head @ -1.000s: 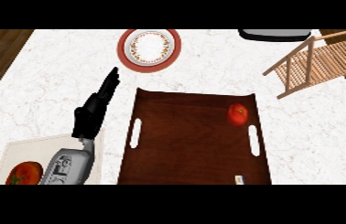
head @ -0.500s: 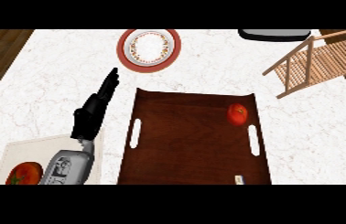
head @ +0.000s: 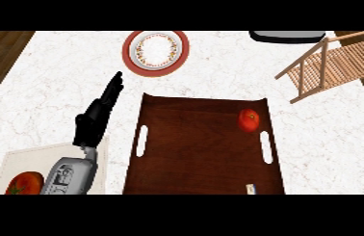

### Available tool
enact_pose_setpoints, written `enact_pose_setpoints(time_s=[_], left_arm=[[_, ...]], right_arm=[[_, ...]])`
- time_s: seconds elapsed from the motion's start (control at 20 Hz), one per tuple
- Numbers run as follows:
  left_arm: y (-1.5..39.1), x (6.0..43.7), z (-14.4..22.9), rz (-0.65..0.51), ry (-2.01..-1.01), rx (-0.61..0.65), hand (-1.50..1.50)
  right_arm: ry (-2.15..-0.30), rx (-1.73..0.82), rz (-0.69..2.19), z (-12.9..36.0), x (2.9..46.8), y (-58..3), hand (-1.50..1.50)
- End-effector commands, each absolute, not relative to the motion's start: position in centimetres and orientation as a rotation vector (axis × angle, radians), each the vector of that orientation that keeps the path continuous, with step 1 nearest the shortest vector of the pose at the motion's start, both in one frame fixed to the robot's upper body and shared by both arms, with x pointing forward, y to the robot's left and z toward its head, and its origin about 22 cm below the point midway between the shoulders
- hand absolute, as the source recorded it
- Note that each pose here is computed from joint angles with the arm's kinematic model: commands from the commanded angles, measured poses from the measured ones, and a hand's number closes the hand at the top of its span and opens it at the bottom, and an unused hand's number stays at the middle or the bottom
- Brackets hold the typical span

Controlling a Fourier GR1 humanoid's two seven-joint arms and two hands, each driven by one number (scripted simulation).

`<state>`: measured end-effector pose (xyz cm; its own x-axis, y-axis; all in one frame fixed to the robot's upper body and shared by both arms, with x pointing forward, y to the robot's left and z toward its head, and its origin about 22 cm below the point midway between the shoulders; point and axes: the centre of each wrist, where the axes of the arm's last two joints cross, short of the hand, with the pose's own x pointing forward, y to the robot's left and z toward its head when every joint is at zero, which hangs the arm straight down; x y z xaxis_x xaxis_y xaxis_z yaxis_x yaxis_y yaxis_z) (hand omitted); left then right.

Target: Pick the can from the tray and place it in the tiered shelf

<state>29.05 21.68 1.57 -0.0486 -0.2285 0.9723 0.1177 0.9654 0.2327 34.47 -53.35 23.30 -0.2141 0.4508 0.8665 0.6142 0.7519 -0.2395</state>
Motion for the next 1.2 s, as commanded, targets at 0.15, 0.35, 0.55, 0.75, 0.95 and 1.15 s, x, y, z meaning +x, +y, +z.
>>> enact_pose_setpoints(time_s=[0.15,0.35,0.55,0.75,0.95,1.15], left_arm=[[21.0,29.2,2.6,-0.281,-1.593,0.102,0.00],[21.1,28.3,1.3,-0.252,-1.590,0.100,0.00],[22.1,28.2,1.5,-0.286,-1.599,0.095,0.00],[21.0,28.7,2.4,-0.260,-1.590,0.065,0.00],[23.1,27.9,1.0,-0.260,-1.578,0.088,0.00],[21.6,28.7,1.9,-0.239,-1.602,0.098,0.00]], right_arm=[[-1.899,-0.659,-0.435,26.1,33.1,-54.7,-1.50],[-1.902,-0.643,-0.630,28.8,28.9,-58.1,-1.50],[-1.776,-0.700,-0.676,28.7,24.9,-60.8,-1.50],[-1.628,-0.703,-0.644,27.2,22.7,-62.1,-1.50],[-1.548,-0.710,-0.541,26.6,18.9,-63.9,-1.50],[-1.563,-0.741,-0.474,25.9,17.0,-64.7,-1.50]])
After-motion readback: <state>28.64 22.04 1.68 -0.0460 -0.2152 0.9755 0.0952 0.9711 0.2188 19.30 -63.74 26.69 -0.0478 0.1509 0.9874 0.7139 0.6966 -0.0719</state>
